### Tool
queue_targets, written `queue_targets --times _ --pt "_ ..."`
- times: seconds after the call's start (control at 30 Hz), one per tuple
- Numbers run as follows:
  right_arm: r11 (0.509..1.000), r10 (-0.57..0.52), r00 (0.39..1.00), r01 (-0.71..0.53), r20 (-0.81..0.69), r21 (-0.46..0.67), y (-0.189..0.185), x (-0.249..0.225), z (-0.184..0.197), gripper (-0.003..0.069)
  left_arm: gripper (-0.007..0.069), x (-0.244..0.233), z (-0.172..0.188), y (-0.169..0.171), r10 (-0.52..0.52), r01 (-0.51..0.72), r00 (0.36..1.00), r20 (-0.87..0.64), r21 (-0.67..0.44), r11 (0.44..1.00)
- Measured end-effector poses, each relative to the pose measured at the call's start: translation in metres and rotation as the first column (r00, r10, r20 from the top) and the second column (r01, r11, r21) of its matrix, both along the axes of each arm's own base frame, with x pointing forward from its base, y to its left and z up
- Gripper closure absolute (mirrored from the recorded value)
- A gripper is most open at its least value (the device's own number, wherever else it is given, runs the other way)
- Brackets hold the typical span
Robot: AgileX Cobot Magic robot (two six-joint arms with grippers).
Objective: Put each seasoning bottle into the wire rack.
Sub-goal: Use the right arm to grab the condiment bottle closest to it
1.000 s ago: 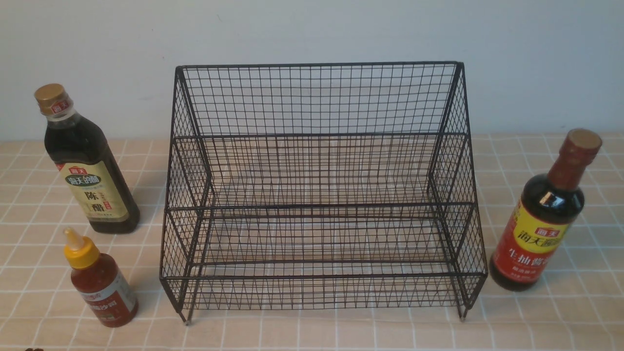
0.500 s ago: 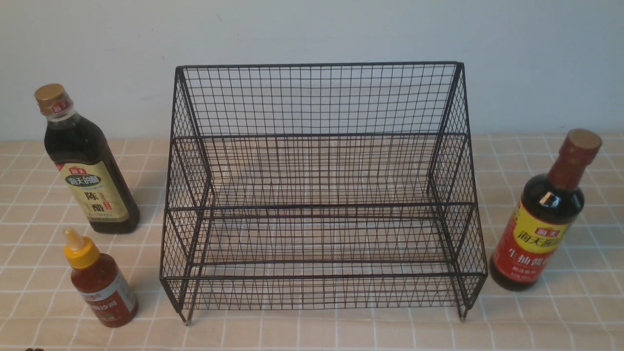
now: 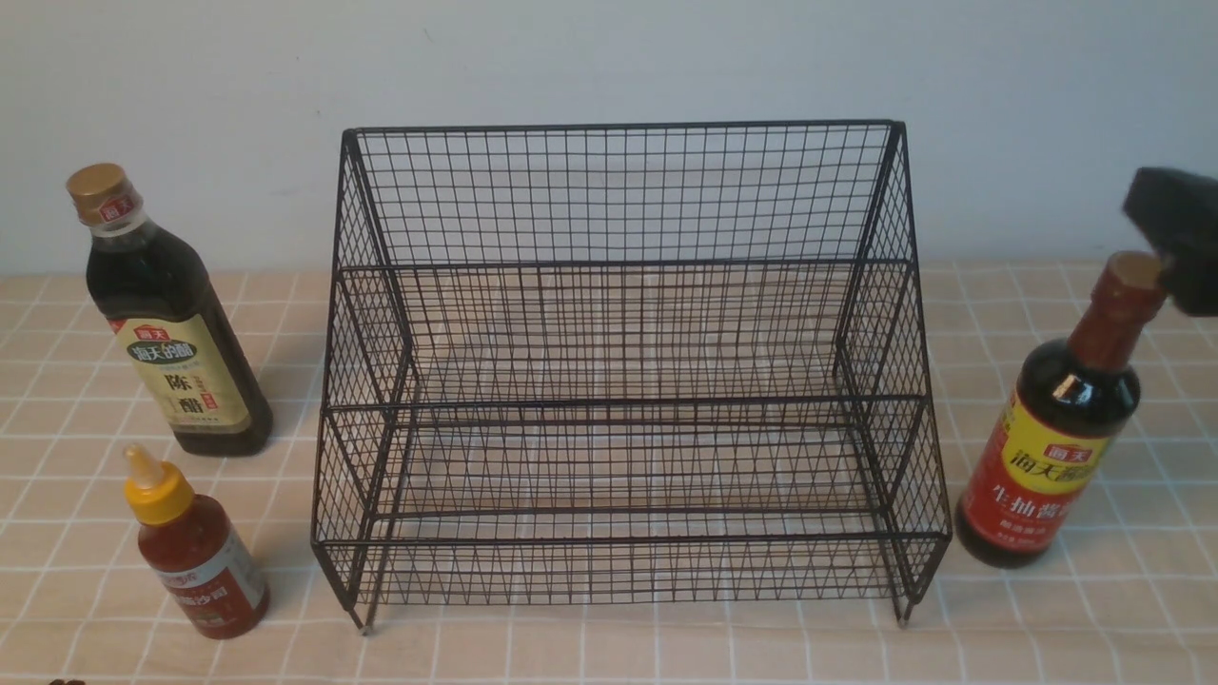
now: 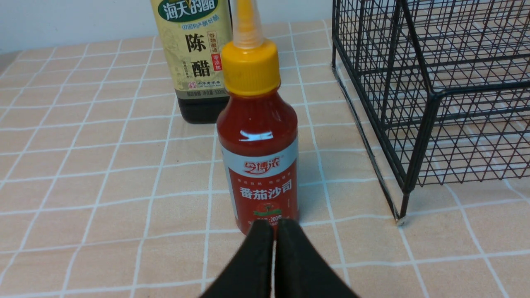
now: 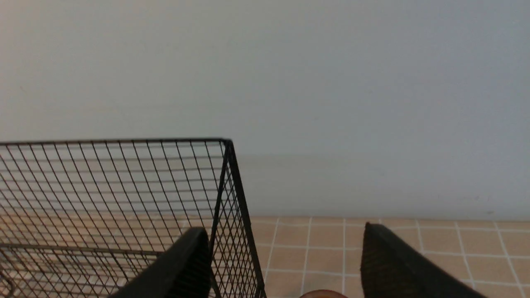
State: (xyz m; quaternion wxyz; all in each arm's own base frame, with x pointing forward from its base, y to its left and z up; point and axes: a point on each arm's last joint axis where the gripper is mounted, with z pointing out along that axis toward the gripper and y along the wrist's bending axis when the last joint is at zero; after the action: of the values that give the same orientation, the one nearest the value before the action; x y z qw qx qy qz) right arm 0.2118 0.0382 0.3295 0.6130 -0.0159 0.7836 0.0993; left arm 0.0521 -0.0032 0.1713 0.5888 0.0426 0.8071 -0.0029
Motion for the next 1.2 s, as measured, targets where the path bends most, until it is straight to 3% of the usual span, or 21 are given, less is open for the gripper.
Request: queue_targets --times 0.27,0.7,0.83,0.87,0.93,0.97,1.2 --pt "0.995 0.008 0.997 -0.016 -0.081 -0.100 0.005 0.032 -0.031 0.0143 0.0632 0.000 0.000 0.000 0.000 0.000 1.000 0.000 0.000 1.000" --pt "0.991 0.023 0.973 -0.053 -0.229 -0.126 0.009 0.045 -0.060 0.0143 0.0632 0.000 0.000 0.000 0.000 0.000 1.000 0.000 0.000 1.000" --pt "0.990 0.028 0.967 -0.063 -0.253 -0.129 0.010 0.045 -0.063 0.0203 0.0632 0.000 0.000 0.000 0.000 0.000 1.000 0.000 0.000 1.000" --pt "0.989 0.030 0.967 -0.065 -0.254 -0.133 0.010 0.045 -0.064 0.0236 0.0632 0.000 0.000 0.000 0.000 0.000 1.000 0.000 0.000 1.000" --pt "0.984 0.037 0.966 -0.080 -0.255 -0.158 0.010 0.045 -0.064 0.0376 0.0632 0.000 0.000 0.000 0.000 0.000 1.000 0.000 0.000 1.000" --pt "0.981 0.043 0.967 -0.089 -0.252 -0.173 0.010 0.045 -0.064 0.0395 0.0632 0.000 0.000 0.000 0.000 0.000 1.000 0.000 0.000 1.000" --pt "0.969 0.063 0.962 -0.122 -0.266 -0.213 0.009 0.034 -0.057 0.0390 0.0632 0.000 0.000 0.000 0.000 0.000 1.000 0.000 0.000 1.000"
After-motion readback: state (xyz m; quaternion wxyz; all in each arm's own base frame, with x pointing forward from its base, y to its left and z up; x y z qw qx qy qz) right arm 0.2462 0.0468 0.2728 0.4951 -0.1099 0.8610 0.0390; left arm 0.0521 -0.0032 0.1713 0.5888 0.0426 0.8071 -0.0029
